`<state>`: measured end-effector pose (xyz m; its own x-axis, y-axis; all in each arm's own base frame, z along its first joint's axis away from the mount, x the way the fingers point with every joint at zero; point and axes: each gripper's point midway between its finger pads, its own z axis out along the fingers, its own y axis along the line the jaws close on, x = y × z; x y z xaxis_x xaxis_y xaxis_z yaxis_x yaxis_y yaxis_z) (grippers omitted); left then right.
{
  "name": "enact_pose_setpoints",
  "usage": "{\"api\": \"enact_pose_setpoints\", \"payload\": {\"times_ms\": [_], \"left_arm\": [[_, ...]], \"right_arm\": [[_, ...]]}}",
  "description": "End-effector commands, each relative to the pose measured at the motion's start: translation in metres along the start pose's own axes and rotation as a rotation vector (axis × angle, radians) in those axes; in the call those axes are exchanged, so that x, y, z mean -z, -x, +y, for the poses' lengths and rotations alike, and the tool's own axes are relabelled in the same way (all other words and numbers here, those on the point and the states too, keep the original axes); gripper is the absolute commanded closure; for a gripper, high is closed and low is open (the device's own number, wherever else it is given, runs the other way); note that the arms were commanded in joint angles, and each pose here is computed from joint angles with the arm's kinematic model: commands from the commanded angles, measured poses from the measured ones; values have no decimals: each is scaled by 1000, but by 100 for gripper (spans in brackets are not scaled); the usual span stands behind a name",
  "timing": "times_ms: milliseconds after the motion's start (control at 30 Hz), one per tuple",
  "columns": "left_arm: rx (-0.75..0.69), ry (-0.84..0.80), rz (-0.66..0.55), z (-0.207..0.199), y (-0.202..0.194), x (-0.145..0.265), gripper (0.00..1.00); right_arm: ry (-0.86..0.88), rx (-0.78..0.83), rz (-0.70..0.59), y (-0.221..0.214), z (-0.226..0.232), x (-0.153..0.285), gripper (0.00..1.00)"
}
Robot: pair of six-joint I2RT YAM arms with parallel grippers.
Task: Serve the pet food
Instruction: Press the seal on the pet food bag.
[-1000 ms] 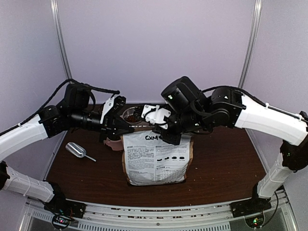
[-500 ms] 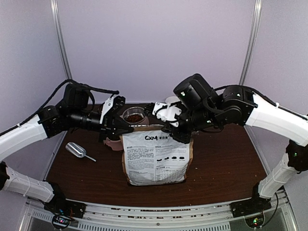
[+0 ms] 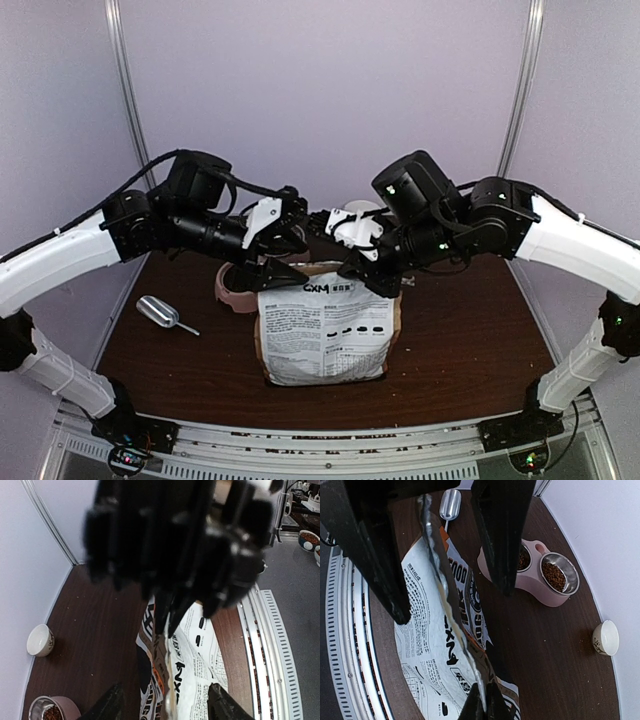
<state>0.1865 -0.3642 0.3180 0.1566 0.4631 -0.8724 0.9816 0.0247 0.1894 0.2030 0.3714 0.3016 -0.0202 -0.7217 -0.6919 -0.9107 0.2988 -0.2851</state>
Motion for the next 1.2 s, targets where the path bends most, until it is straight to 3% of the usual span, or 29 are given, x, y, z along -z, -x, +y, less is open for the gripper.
{"api": "enact_pose_setpoints", "payload": {"times_ms": [0, 267, 433, 633, 800, 867, 1033, 1067, 1167], "left_arm": [[-27, 19, 83, 4, -11, -15, 51], [-25, 58, 97, 14, -13, -21, 100], [-31, 70, 80, 12, -13, -18, 100], [-25, 86, 70, 11, -13, -13, 100], [-21, 89, 68, 11, -13, -12, 100], [-20, 93, 65, 12, -12, -11, 100], [1, 109, 55, 16, -5, -10, 100], [6, 111, 51, 17, -2, -9, 96], [4, 124, 39, 15, 10, -9, 59]], "right_arm": [[-13, -37, -117, 19, -10, 22, 100], [-5, -46, -132, 15, -11, 24, 100], [-28, -45, -113, 8, -15, 22, 100], [-98, -26, -33, -15, -24, 19, 87], [-131, -23, -12, -28, -29, 25, 91], [-135, -21, 2, -33, -29, 25, 100], [-118, -35, -31, -31, -26, 27, 100], [-112, -43, -57, -26, -26, 30, 100], [-75, -62, -140, -11, -21, 37, 100]]}}
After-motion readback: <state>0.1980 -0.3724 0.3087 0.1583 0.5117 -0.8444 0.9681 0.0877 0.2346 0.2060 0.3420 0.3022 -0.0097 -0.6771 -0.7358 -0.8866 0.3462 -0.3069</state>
